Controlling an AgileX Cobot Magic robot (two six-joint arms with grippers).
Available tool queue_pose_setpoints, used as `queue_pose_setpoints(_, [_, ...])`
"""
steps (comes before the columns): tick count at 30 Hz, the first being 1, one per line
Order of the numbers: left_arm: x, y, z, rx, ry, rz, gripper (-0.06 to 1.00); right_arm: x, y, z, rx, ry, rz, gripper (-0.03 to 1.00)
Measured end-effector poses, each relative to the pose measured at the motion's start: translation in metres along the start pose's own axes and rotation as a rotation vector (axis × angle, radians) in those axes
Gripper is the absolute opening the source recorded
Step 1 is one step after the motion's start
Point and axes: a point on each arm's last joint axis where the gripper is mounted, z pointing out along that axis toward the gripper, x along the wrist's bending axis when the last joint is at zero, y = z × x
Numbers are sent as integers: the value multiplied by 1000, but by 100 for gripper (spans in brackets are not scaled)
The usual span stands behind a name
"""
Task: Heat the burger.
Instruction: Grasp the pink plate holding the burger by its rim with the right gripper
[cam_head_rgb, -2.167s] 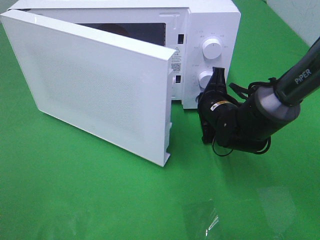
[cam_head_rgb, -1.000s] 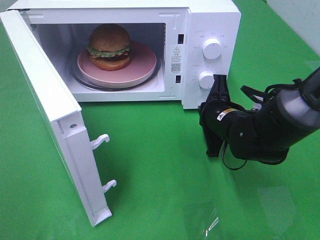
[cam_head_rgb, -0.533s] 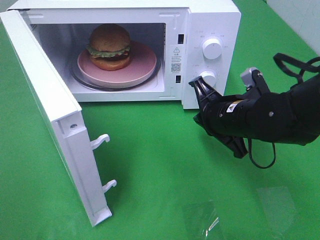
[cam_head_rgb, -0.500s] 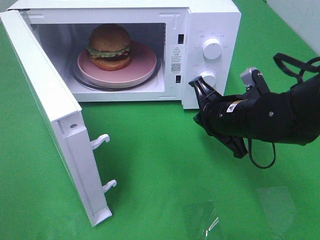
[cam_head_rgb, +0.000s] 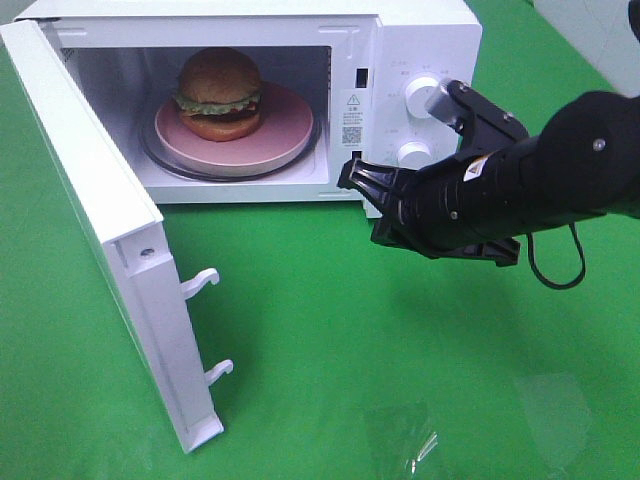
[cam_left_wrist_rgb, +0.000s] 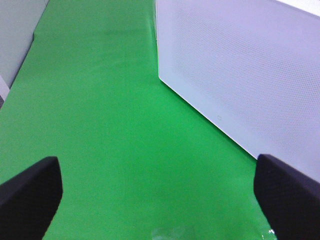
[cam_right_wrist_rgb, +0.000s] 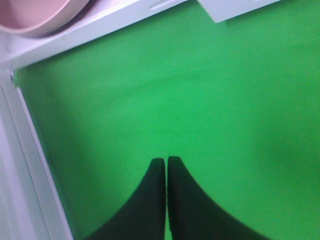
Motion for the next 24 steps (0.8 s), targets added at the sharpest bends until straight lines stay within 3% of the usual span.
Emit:
queue_pose_setpoints(2, [0,0,0,0,0,0,96,12,6,-4,96,-6,-165,2])
queue_pose_setpoints(7, [0,0,0,0,0,0,96,18,12,-8,163,-37,-326,3])
queue_pose_setpoints(8, [0,0,0,0,0,0,96,20,16,-10,189,-64,-420,3])
queue_pose_setpoints(11, [0,0,0,0,0,0,96,22,19,-12,195,-74,-461,3])
queue_pose_setpoints(12, [0,0,0,0,0,0,96,23,26,-15,222,-114,-595,4])
queue_pose_setpoints(13, [0,0,0,0,0,0,96,23,26,-15,222,-114,-595,4])
queue_pose_setpoints(15, [0,0,0,0,0,0,96,26,35,-19,230,-141,-744,4])
queue_pose_setpoints(20, [0,0,0,0,0,0,96,30,43,-23,240,-158,-933,4])
queue_pose_setpoints(22, [0,0,0,0,0,0,96,32,48,-25,244,-154,-1114,4])
queue_pose_setpoints(24, [0,0,0,0,0,0,96,32,48,-25,244,-154,-1114,4])
